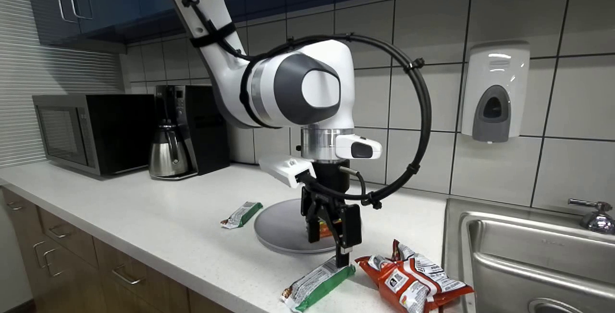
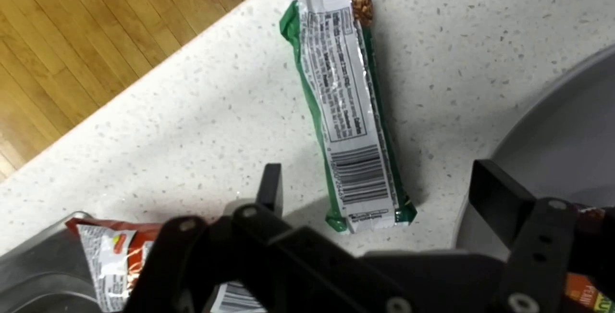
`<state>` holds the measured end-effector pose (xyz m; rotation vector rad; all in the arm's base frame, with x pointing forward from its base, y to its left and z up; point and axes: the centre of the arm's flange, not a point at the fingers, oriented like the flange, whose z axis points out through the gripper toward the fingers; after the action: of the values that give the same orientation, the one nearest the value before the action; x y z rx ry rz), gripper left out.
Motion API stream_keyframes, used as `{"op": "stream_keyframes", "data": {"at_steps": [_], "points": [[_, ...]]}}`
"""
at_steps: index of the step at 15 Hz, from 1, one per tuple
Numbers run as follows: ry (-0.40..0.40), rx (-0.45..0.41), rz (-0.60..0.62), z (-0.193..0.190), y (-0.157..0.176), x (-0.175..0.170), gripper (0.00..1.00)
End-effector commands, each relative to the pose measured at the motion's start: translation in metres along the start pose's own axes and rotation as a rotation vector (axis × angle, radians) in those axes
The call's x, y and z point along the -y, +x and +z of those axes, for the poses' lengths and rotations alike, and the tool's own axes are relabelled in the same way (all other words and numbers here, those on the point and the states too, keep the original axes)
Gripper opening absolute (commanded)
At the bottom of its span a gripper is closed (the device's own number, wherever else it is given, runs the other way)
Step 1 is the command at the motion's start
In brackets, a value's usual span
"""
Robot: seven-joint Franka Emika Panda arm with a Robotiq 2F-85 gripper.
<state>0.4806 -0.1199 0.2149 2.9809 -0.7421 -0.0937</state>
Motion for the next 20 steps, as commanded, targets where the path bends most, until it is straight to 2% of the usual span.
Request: {"op": "stream_keyframes", "data": {"at_steps": [1,19,20], "points": [[0.027,0.003,0.012,-0.001,-0.012,-0.01,1.0],[0.003,0.02,-0.025,0.039,0.001,-0.018,1.0],[0.005,0.019,-0.025,0.04,0.002,-0.017,0.9]]}}
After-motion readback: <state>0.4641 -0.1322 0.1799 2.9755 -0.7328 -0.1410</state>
